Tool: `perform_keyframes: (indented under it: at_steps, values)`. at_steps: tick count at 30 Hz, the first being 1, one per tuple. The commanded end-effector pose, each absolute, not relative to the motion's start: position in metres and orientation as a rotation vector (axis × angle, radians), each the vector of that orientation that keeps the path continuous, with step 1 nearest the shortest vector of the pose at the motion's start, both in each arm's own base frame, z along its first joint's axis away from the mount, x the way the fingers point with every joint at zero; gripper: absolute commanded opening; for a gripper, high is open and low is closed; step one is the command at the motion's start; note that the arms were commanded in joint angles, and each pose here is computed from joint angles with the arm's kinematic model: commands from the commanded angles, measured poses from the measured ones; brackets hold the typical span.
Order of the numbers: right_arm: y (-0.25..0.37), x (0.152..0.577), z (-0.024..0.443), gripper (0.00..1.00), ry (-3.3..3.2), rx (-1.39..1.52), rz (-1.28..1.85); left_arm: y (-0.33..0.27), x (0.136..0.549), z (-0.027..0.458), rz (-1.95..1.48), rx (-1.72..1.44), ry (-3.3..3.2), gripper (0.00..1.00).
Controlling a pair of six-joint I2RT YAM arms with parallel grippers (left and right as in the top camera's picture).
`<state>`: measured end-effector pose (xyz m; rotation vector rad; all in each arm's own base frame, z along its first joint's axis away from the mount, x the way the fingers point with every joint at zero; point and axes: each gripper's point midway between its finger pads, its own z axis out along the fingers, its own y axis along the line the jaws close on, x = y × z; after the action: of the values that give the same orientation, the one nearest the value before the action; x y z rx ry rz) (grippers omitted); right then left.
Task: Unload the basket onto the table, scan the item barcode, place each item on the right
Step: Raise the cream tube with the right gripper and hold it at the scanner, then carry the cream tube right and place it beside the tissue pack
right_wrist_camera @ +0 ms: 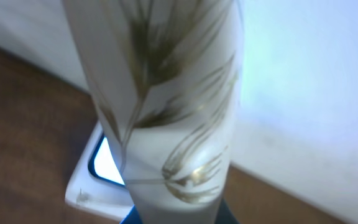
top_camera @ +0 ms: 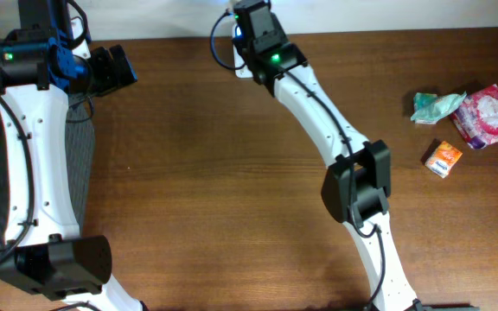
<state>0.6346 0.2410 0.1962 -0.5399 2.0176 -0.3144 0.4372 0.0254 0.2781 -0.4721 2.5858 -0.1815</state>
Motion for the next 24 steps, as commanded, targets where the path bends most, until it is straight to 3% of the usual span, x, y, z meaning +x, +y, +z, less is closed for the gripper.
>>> perform_keyframes:
  at_steps: [1, 10, 16, 20, 24]
  values:
    - [0.225, 0.66, 0.196, 0.04, 1.922, -0.514, -0.453, 0.028, 0.438, 0.283, -0.176, -0.472, 2.57, 0.99]
    - [0.224, 0.681, 0.207, 0.04, 1.766, -0.468, -0.558, 0.028, 0.438, 0.283, -0.176, -0.472, 2.57, 0.99]
    - [0.186, 0.677, 0.25, 0.04, 1.721, -0.212, -0.622, 0.028, 0.438, 0.283, -0.176, -0.472, 2.57, 0.99]
    - [0.127, 0.664, 0.28, 0.04, 1.82, -0.125, -0.644, 0.028, 0.438, 0.283, -0.176, -0.472, 2.57, 0.99]
    - [0.03, 0.635, 0.267, 0.04, 2.037, 0.023, -0.719, 0.028, 0.438, 0.283, -0.176, -0.472, 2.57, 0.99]
